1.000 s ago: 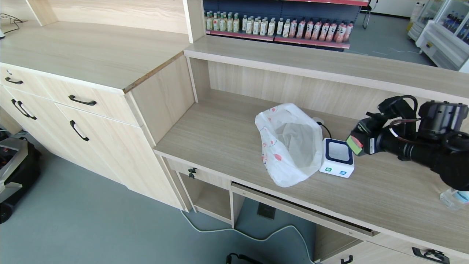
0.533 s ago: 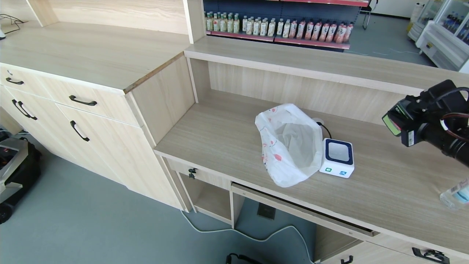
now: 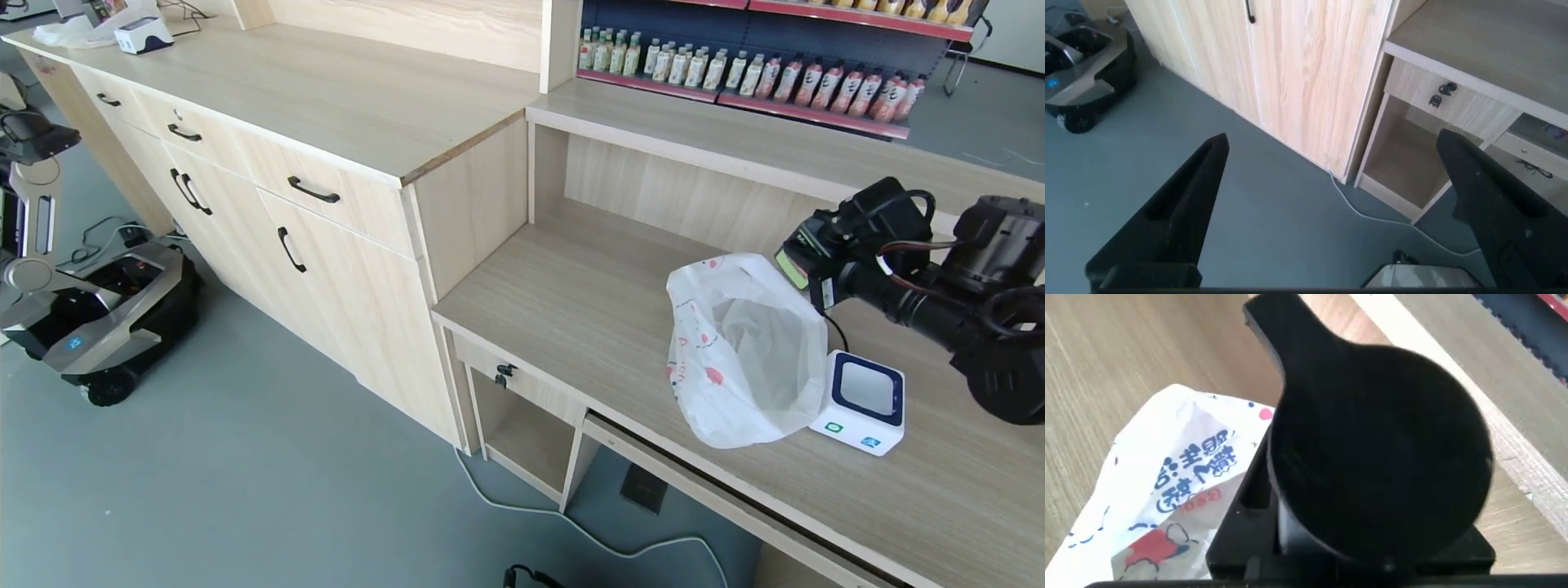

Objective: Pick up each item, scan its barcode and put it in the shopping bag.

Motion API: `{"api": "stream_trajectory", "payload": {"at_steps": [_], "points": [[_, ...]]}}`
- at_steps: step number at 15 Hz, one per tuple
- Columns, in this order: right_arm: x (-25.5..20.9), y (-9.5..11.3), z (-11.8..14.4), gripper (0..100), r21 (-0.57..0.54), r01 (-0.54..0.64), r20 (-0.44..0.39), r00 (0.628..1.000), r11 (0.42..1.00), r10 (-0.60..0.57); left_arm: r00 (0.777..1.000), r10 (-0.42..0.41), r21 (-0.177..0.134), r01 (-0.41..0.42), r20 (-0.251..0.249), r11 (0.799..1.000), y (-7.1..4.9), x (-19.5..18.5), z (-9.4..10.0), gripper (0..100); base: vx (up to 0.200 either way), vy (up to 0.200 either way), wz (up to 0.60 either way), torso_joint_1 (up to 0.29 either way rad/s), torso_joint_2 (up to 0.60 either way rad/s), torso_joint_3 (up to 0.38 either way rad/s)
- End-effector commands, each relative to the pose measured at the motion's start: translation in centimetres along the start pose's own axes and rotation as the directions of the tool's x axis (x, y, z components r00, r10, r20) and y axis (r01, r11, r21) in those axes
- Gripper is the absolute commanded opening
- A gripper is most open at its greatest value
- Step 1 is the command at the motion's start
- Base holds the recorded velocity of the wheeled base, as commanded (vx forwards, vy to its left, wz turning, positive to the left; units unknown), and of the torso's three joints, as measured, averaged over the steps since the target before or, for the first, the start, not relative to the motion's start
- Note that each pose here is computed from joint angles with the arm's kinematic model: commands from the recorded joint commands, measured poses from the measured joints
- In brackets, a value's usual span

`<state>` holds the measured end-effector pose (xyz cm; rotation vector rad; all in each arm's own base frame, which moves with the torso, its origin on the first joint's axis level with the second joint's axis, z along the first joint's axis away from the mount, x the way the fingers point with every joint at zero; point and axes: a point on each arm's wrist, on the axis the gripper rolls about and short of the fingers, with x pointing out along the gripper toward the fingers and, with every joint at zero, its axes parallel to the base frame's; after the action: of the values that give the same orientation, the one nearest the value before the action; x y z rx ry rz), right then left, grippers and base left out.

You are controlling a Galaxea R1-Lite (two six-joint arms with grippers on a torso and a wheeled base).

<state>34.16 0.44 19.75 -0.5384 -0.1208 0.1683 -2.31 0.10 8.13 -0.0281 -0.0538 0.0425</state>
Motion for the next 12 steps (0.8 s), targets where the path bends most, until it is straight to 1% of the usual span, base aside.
{"api": "stream_trajectory", "payload": {"at_steps": [1,3,5,9,12], "points": [[2.6,3.0,-3.5,0,0.091,-0.084,-0.081,0.993,0.992,0.092,1.000,0.001,-0.001,-0.001,0.001,1.000,0.0,0.0,0.0,100,0.000,0.000,0.00,0.000,0.00,0.000],[3.1,3.8,-4.6,0,0.143,-0.096,-0.108,0.988,0.985,0.112,1.000,0.001,-0.001,-0.001,0.001,1.000,0.0,0.0,0.0,100,0.000,0.000,0.00,0.000,0.00,0.000],[3.1,4.0,-5.6,0,0.152,-0.098,-0.136,0.984,0.984,0.119,1.000,0.001,-0.001,-0.001,0.001,1.000,0.0,0.0,0.0,100,0.000,0.000,0.00,0.000,0.00,0.000],[2.0,5.2,-7.9,0,0.206,-0.125,-0.239,0.955,0.971,0.174,1.000,0.001,-0.001,-0.001,0.001,1.000,0.0,0.0,0.0,100,0.000,0.000,0.00,0.000,0.00,0.000],[2.2,5.8,-8.5,0,0.226,-0.135,-0.253,0.948,0.965,0.192,1.000,0.001,-0.001,-0.001,0.001,1.000,0.0,0.0,0.0,100,0.000,0.000,0.00,0.000,0.00,0.000]]}}
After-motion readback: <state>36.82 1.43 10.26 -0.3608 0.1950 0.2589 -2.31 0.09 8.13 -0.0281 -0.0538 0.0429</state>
